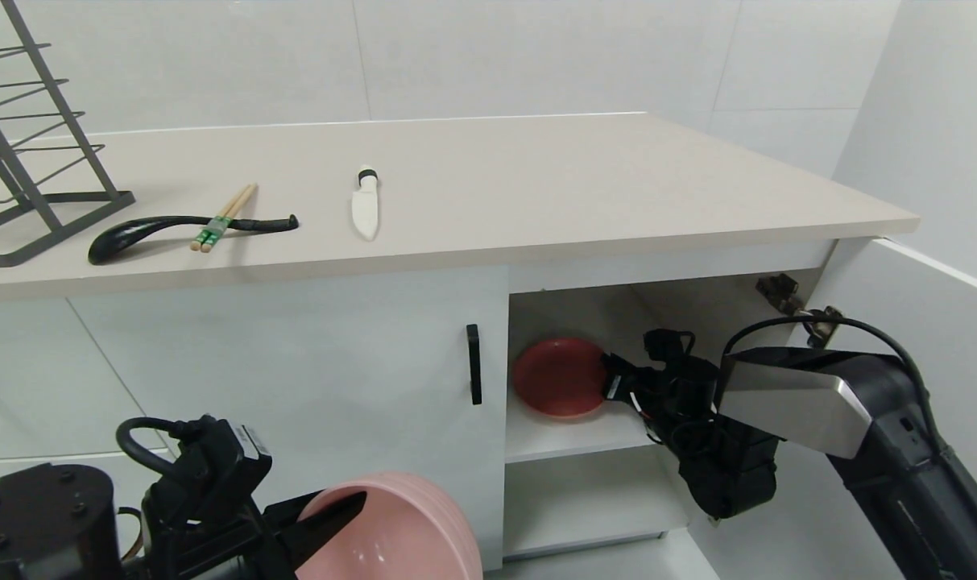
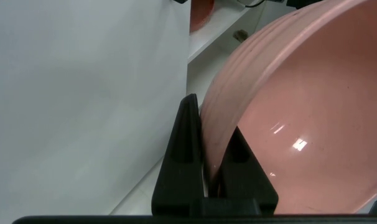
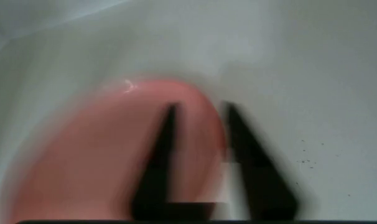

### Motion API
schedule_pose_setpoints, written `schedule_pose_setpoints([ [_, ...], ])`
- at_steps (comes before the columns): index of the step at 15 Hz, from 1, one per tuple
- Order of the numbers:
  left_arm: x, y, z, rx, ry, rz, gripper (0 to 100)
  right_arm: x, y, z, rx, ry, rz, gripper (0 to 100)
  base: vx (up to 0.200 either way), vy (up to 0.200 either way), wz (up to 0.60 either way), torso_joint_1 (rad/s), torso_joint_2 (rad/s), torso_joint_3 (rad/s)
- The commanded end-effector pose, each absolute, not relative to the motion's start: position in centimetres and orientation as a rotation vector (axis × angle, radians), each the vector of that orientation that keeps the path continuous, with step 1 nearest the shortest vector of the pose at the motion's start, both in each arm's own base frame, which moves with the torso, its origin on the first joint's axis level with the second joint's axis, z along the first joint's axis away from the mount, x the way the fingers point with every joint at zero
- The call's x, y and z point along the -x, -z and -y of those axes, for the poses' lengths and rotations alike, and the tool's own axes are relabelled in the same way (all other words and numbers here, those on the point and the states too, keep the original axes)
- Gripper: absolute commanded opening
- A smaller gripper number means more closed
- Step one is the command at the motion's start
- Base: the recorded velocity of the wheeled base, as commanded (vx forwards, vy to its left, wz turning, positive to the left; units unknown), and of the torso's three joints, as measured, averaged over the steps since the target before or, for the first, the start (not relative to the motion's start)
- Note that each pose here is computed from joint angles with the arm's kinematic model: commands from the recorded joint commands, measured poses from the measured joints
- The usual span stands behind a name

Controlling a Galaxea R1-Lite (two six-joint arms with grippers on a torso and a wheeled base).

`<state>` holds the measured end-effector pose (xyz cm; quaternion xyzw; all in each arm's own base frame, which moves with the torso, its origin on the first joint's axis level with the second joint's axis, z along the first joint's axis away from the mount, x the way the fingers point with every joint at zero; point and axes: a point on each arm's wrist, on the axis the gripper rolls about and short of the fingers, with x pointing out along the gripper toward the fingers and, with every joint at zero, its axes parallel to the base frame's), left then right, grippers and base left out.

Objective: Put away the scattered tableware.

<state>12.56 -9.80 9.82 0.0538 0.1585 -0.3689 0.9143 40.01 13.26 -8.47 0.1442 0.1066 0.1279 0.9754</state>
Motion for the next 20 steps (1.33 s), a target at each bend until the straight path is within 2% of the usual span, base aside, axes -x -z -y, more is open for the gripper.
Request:
schedule_pose_setpoints([
  [1,-12.6,-9.8,9.8,-0.111,0.759,-0.327,0,-40.1,8.6,-13.2,-0.289,-0.256,-0.214,100,0.000,0.000,0.00,0.000,0.00,0.000],
  [4,-12.6,-9.8,9.8,-0.111,0.760,-0.327,0,-40.2,8.4,-12.8,-0.288,-0.250,-0.208,100,0.000,0.000,0.00,0.000,0.00,0.000],
  [6,-12.6,-9.8,9.8,-0.111,0.759,-0.327,0,-39.6,6.0,-12.6,-0.256,-0.254,-0.187,100,0.000,0.000,0.00,0.000,0.00,0.000],
  [9,-12.6,-9.9,9.8,-0.109,0.759,-0.321,0,-34.6,2.9,-12.3,-0.145,-0.284,-0.269,100,0.000,0.000,0.00,0.000,0.00,0.000],
  [12,-12.5,-9.9,9.8,-0.111,0.761,-0.320,0,-28.1,-2.8,-12.4,-0.097,-0.356,-0.275,100,0.000,0.000,0.00,0.000,0.00,0.000],
  [15,-12.3,-9.9,10.0,-0.126,0.779,-0.315,0,-23.1,-5.7,-10.6,0.068,-0.383,-0.257,100,0.000,0.000,0.00,0.000,0.00,0.000],
  [19,-12.1,-9.5,11.4,-0.324,0.886,-0.247,0,-17.5,-10.0,-8.3,0.054,-0.401,-0.129,100,0.000,0.000,0.00,0.000,0.00,0.000],
  [20,-12.0,-9.3,11.9,-0.337,0.910,-0.242,0,-17.1,-10.5,-8.4,0.044,-0.410,-0.103,100,0.000,0.000,0.00,0.000,0.00,0.000],
])
